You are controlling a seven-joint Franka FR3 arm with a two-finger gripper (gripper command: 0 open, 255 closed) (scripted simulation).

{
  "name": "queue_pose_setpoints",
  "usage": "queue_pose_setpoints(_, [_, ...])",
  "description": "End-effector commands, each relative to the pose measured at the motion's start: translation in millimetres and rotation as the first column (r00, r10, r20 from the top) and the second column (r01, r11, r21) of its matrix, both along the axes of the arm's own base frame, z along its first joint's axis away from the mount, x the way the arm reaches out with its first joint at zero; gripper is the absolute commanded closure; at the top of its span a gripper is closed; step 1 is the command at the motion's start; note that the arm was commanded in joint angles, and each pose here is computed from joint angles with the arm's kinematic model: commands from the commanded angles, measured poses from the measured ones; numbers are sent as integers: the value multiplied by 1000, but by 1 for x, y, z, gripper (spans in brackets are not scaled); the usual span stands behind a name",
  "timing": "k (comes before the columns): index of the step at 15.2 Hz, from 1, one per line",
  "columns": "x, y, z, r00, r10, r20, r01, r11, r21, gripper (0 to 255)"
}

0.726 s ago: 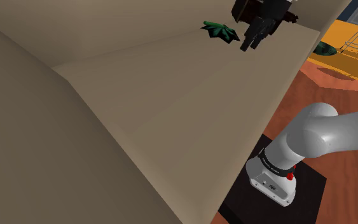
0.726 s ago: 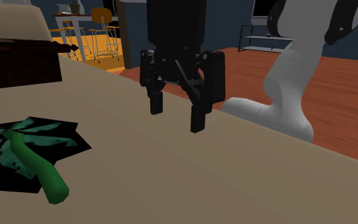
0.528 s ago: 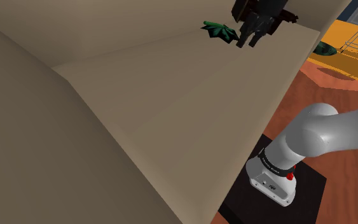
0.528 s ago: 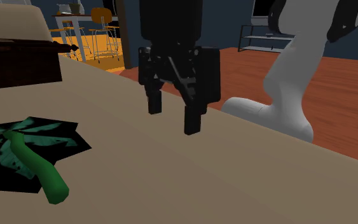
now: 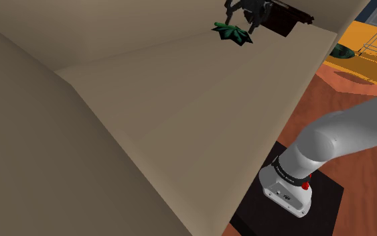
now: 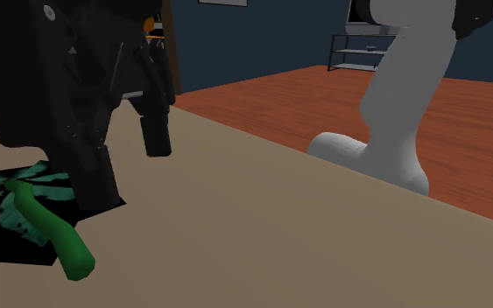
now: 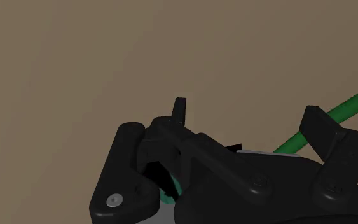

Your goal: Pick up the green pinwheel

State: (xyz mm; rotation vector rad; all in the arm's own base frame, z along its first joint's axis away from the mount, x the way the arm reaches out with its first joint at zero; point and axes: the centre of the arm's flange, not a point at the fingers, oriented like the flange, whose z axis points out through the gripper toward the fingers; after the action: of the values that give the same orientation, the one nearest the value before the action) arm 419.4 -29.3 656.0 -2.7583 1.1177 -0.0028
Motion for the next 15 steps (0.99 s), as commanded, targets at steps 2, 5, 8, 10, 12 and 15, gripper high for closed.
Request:
queue_pose_setpoints(2, [33,-24,9,960,-272,-60,274,961,35,0])
queue_pose_setpoints(5, [61,-55,14,853,-508,-122,517,855,53,0])
queue_pose_setpoints(8, [73,-76,11,763,-626,-159,640,766,55,0])
queue_pose_setpoints(10, [73,-76,0,763,-626,-159,640,766,55,0])
queue_pose_setpoints(12, [73,-76,-10,763,-626,-159,640,766,55,0])
queue_pose_setpoints(15, [73,-76,-24,763,-626,-159,640,766,55,0])
